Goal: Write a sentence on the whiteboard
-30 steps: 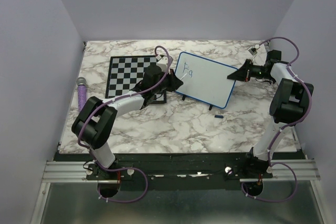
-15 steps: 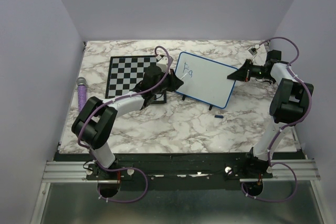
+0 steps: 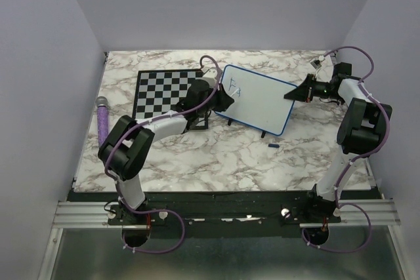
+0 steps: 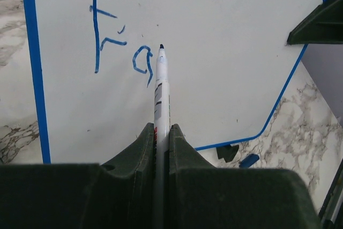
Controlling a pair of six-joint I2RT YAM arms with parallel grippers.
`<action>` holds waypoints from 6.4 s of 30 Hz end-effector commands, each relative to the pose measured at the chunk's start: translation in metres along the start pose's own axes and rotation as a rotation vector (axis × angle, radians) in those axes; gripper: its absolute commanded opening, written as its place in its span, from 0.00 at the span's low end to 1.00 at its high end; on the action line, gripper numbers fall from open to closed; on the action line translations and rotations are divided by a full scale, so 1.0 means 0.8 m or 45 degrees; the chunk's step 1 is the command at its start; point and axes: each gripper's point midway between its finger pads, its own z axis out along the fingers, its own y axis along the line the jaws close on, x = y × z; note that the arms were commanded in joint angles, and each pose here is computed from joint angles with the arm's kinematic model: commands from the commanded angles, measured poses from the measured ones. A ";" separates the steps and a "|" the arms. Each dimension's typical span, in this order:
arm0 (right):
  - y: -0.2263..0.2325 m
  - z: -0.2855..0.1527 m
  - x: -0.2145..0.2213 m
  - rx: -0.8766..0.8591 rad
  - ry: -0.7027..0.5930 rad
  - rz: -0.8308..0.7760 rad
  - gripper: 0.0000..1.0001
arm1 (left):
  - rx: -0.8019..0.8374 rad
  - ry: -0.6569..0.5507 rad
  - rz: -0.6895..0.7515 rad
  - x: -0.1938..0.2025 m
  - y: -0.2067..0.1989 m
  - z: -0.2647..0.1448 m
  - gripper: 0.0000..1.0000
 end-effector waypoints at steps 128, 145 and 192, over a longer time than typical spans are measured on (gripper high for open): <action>-0.009 0.000 -0.011 0.049 0.024 -0.133 0.00 | -0.025 0.172 -0.019 0.046 0.008 0.014 0.00; -0.009 0.000 -0.011 0.049 0.024 -0.133 0.01 | 0.096 0.116 -0.016 0.014 -0.023 0.023 0.00; -0.010 0.000 -0.011 0.048 0.025 -0.129 0.01 | 0.037 0.186 -0.025 0.023 -0.012 0.046 0.00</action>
